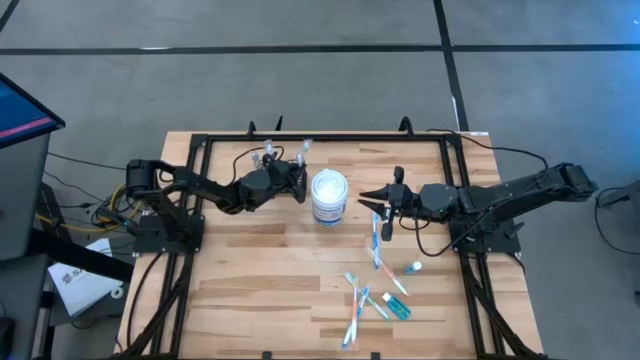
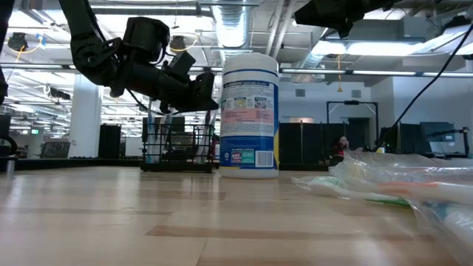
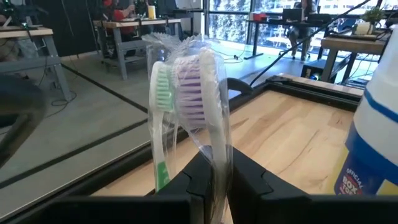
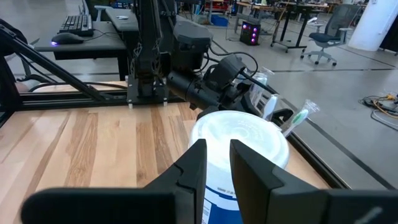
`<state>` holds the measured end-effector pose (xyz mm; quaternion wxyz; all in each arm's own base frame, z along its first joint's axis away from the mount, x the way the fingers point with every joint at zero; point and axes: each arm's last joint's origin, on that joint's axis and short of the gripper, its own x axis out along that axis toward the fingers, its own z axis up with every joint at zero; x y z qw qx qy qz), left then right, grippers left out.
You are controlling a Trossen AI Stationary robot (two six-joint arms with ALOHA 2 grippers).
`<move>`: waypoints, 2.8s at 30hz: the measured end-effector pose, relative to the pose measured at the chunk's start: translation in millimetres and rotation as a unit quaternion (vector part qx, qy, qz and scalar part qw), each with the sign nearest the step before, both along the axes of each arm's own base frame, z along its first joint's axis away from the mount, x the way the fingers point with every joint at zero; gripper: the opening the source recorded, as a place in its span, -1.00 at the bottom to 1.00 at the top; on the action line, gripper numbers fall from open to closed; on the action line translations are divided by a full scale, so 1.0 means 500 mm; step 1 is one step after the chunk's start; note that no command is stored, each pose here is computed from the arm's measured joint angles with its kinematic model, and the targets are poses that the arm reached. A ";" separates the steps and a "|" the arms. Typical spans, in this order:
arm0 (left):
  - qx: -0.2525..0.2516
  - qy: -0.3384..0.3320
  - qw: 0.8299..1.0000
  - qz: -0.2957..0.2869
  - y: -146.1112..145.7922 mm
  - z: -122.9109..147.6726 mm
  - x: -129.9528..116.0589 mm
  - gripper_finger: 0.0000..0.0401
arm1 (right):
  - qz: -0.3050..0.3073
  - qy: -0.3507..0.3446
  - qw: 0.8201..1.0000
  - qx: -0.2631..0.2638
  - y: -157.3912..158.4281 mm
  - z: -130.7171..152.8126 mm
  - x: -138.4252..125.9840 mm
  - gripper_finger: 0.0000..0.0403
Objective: Pick & Place toothbrushing station
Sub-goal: Put the purple toothbrush into the mesh organizer
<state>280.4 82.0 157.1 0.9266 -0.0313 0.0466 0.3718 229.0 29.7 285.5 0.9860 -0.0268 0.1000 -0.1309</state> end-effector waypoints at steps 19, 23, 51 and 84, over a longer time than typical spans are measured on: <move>0.008 -0.035 0.999 -0.004 -0.005 0.035 -0.006 -0.57 | 0.001 0.001 1.000 -0.006 0.000 0.000 0.000 -0.69; 0.014 -0.054 0.998 -0.010 -0.013 0.058 -0.011 -0.57 | 0.001 0.001 1.000 -0.006 0.000 0.000 0.000 -0.69; 0.022 -0.031 0.999 0.004 -0.013 0.063 -0.018 -0.57 | 0.001 0.003 1.000 -0.006 0.000 0.000 0.000 -0.69; 0.020 -0.028 0.999 -0.004 -0.014 0.061 -0.017 -0.32 | 0.001 0.007 1.000 -0.007 0.000 -0.002 -0.001 -0.69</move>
